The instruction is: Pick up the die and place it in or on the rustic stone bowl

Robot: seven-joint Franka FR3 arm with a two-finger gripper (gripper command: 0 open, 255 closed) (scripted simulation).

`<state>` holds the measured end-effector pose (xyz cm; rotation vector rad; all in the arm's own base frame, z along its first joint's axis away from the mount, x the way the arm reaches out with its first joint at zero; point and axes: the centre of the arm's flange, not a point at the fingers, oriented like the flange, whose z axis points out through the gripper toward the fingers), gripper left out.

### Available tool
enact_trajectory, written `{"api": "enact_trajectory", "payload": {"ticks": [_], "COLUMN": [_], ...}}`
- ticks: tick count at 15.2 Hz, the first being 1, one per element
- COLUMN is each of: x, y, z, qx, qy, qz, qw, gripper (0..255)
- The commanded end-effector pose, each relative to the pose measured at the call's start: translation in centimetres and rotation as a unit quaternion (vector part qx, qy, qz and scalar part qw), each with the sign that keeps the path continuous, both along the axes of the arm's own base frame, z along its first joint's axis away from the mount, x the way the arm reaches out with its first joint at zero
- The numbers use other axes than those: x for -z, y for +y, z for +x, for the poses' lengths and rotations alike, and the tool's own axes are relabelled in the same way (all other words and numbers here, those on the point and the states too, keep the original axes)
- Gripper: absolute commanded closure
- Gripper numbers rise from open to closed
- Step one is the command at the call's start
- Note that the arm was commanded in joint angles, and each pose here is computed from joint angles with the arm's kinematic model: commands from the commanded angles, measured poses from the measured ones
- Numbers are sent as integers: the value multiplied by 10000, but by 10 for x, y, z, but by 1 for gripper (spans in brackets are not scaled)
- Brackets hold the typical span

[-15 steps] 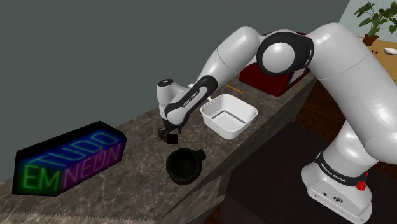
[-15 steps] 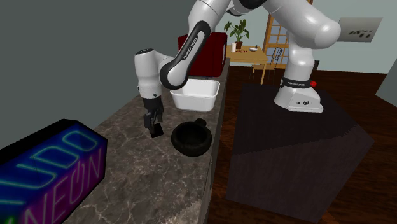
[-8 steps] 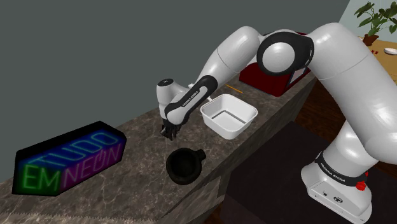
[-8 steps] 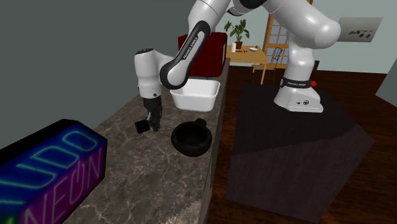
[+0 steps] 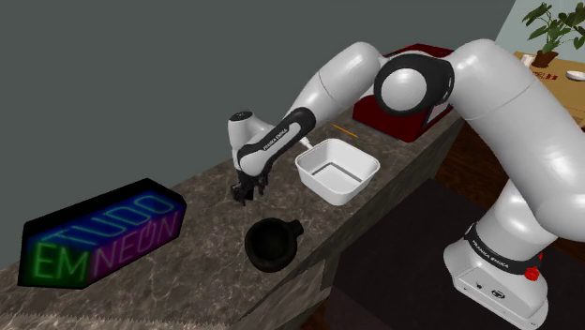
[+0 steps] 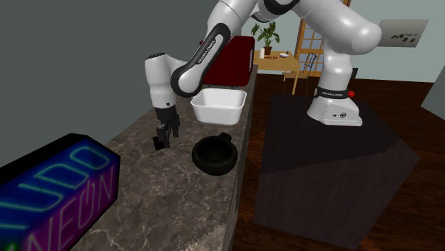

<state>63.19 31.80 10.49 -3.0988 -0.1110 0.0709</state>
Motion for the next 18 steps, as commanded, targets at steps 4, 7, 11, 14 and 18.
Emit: {"api": "enact_trajectory", "payload": {"ticks": [4,7,11,14,18], "x": [-18,-8,12,20,20], "y": [-24,-26,-23,-22,-22], "z": [83,90,85,83,83], "qx": [587,654,654,654,654], "qy": [863,958,958,958,958], "qz": [346,386,386,386,386], "qw": [9939,9925,9925,9925,9925], "gripper": [0,0,0,0,0]}}
